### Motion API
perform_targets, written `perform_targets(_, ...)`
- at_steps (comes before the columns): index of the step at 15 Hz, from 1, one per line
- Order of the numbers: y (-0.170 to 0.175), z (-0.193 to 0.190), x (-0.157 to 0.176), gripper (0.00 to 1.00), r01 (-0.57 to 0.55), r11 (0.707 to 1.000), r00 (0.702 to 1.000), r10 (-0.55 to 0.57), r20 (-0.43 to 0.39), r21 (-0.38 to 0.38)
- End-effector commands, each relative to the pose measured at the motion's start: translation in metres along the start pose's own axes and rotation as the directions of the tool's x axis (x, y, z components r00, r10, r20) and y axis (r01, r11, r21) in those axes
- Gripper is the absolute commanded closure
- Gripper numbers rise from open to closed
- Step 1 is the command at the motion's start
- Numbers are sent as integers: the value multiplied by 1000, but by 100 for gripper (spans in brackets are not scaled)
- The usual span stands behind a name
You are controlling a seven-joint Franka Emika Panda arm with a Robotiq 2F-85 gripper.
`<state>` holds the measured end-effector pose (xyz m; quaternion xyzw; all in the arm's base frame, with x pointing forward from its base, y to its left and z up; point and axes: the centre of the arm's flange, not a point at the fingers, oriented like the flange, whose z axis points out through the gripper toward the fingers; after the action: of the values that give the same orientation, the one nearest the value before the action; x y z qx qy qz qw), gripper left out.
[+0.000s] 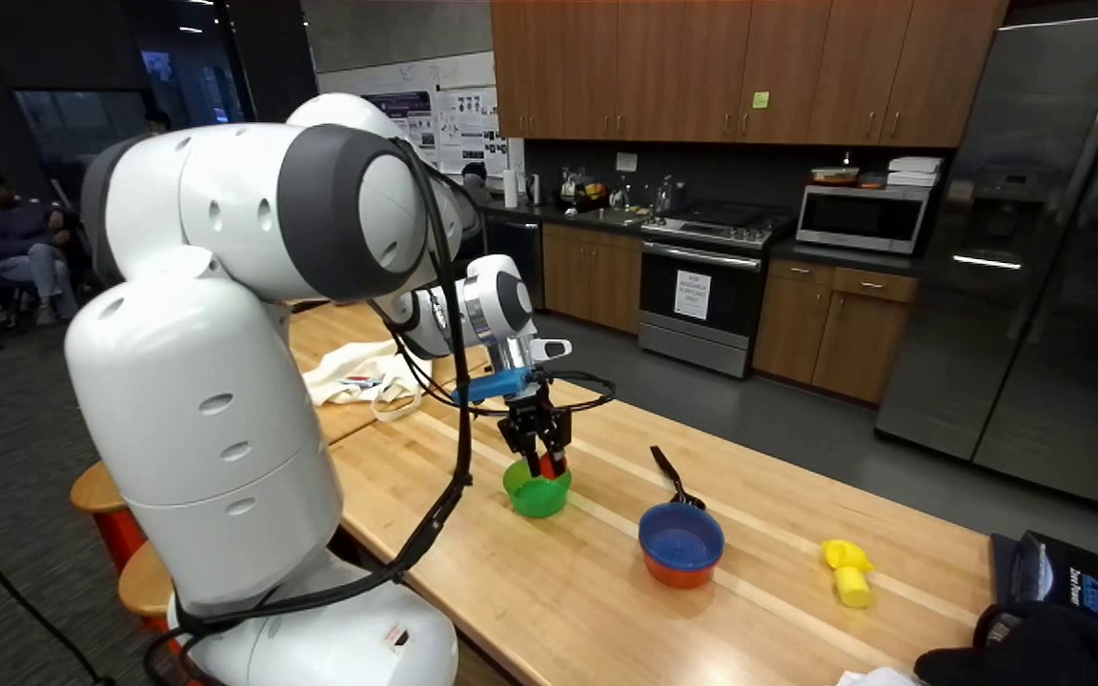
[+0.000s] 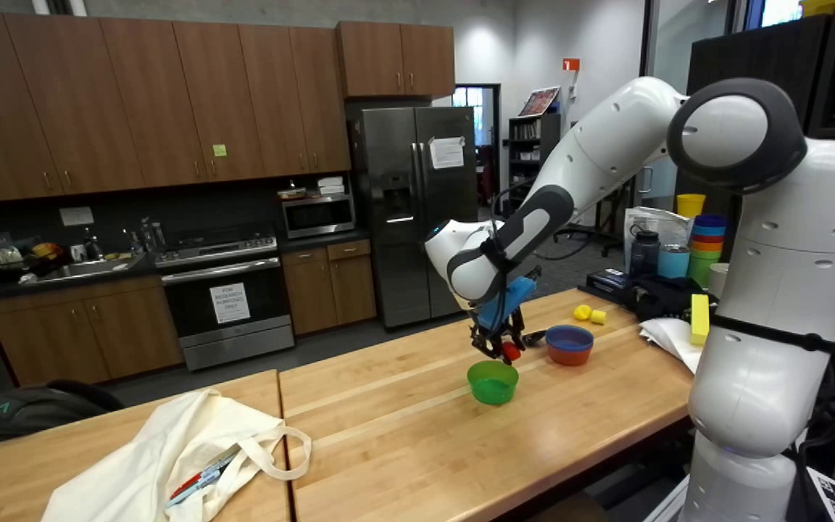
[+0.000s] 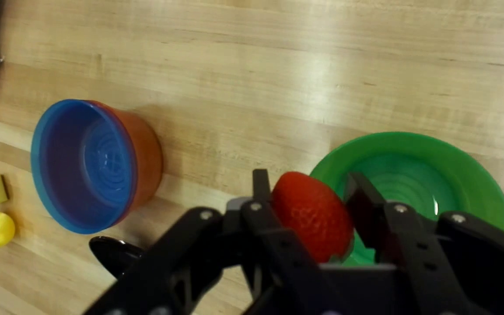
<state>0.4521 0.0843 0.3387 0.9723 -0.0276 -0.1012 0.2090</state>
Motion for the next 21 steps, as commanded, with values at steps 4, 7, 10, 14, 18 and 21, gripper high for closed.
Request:
perform_targets(4,-14,1,-17,57,42,999,999,-42,11,-4)
perform_targets(7,-21,3,-22,57,62,998,998,-62,18,0)
perform_targets(10,-26,5,-26,56,77,997,997,-77,24,5)
perform_targets(14,-25,5,-27,54,79,997,996,-79,32,16)
perform_targets(18,-23,4,-25,56,81,996,996,-82,34,23)
perform_targets(21,-22,4,-25,55,81,996,996,-82,36,25)
